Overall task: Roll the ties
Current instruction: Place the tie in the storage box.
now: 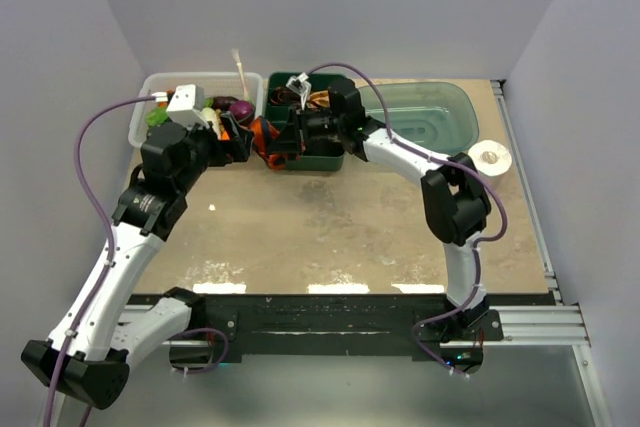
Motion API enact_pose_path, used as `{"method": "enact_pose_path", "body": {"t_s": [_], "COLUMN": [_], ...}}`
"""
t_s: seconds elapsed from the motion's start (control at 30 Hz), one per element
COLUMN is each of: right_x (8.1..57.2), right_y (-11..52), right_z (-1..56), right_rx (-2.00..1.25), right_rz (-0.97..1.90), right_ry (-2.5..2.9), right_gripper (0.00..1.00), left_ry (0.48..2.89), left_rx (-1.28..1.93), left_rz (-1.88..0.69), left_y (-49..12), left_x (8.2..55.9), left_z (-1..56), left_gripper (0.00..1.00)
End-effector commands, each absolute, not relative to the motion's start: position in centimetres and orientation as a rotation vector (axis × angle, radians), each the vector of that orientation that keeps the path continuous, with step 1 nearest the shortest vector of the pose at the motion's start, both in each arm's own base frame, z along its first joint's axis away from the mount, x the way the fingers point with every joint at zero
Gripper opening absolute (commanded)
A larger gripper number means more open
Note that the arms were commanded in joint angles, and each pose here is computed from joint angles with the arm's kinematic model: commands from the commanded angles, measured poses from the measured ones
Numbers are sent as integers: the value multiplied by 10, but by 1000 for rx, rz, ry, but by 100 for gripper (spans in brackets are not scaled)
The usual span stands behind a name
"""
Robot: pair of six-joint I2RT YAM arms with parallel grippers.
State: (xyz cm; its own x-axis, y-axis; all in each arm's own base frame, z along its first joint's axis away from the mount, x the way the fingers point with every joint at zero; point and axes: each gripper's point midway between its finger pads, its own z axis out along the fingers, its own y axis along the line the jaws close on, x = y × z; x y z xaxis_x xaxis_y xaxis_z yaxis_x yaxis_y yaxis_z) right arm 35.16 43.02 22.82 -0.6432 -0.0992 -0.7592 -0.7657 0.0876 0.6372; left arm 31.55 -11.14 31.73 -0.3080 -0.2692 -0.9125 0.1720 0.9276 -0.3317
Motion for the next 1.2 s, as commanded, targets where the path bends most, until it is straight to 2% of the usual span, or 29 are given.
{"method": "enact_pose_path", "body": {"t_s": [0.0,0.23,0.33,0.57,1.17], "right_x": [380,432,460,503,520], "right_y": [430,420,408,393,396], "right_z": [234,208,193,187,157], "right_rx": [-854,-822,-783,-768,-974], "right_rz": [1528,1270,1069,788,667], "right_ry": [1816,1916,1988,1970,1802], "right_gripper": [12,12,13,13,8], "left_ry": [1800,1826,1843,1860,1914], "left_rx": [-107,-64,-45,-16,4], "left_rz": [-337,-315,-328,-326,-284], "left_y": [-91,-89,-92,-93,-89], "left_x": [311,304,301,297,296], "left_z": [327,317,309,299,263], "left_gripper": [95,96,96,96,96]}}
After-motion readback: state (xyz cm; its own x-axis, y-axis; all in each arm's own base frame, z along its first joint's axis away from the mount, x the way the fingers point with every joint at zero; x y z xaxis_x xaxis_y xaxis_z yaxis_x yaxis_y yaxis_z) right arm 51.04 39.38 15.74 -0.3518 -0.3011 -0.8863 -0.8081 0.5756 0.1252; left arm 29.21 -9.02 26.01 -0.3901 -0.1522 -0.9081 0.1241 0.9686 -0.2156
